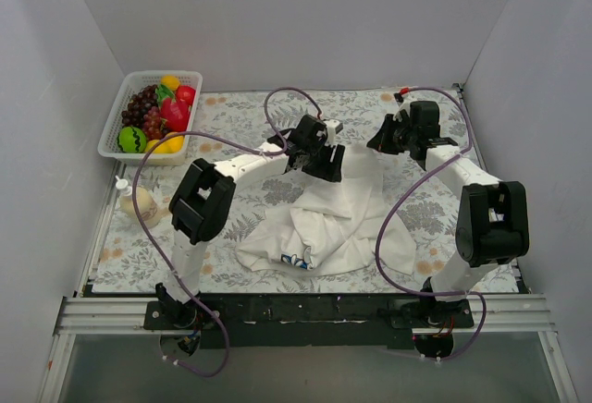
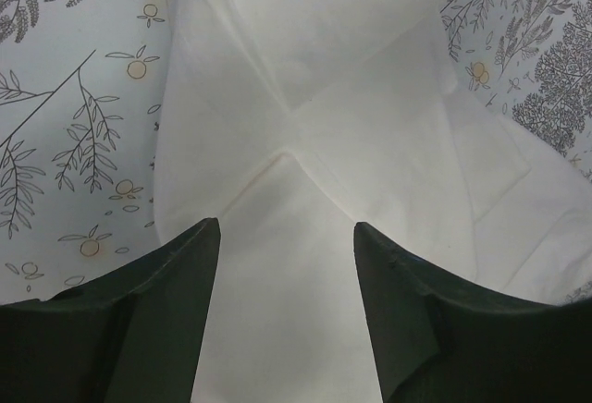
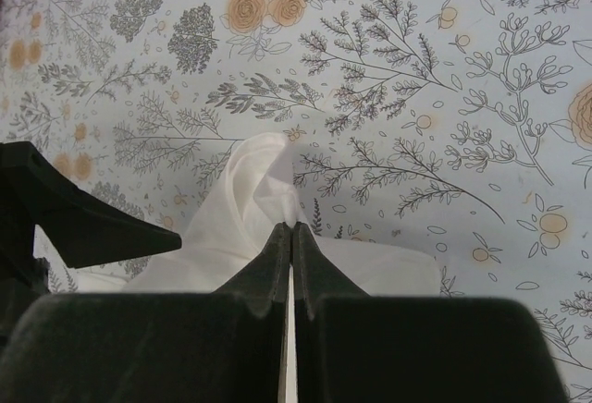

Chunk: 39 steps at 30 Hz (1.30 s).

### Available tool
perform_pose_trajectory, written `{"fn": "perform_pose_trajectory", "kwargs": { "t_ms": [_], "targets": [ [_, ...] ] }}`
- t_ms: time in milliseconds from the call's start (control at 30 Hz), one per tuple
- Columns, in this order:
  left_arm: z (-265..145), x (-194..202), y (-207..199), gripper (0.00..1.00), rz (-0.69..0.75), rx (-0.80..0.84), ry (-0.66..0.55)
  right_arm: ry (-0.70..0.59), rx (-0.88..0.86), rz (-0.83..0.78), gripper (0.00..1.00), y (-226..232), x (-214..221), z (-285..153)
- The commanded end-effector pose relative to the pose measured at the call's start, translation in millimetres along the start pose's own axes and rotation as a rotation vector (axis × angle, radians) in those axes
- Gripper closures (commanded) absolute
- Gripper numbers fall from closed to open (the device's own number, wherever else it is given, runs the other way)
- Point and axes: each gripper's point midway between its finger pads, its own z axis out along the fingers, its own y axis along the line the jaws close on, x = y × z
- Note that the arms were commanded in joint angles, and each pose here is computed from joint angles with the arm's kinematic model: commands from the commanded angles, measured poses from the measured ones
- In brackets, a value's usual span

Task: Pin the brooch onto the clothing

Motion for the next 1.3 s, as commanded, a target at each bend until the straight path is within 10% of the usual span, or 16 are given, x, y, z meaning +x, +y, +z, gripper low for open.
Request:
{"fn": "perform_pose_trajectory", "kwargs": {
  "t_ms": [0,433,667,1267],
  "targets": [
    [12.9,-15.2,-8.5,0.44,0.05,0.03,-0.037,-0.023,-0.004,-0.009,0.99,-2.8,-7.9,3.5],
    [40.8,-7.7,-4.3,0.44,0.056,0.032,-0.044,-0.016,-0.016,-0.006,0.99,-3.8,-8.5,6.3],
    [39.9,1.5,-12.0,1.0,0.062,0.069,-0.019,0.003,-0.006,0.002,0.99,-6.5,-5.2,4.4],
    [-88.9,-85.0,3.0,1.0,0.027,-0.002,-0.339,-0.103,-0.08,-0.056,0.99,30.3,-51.4,-32.5]
  ]
}}
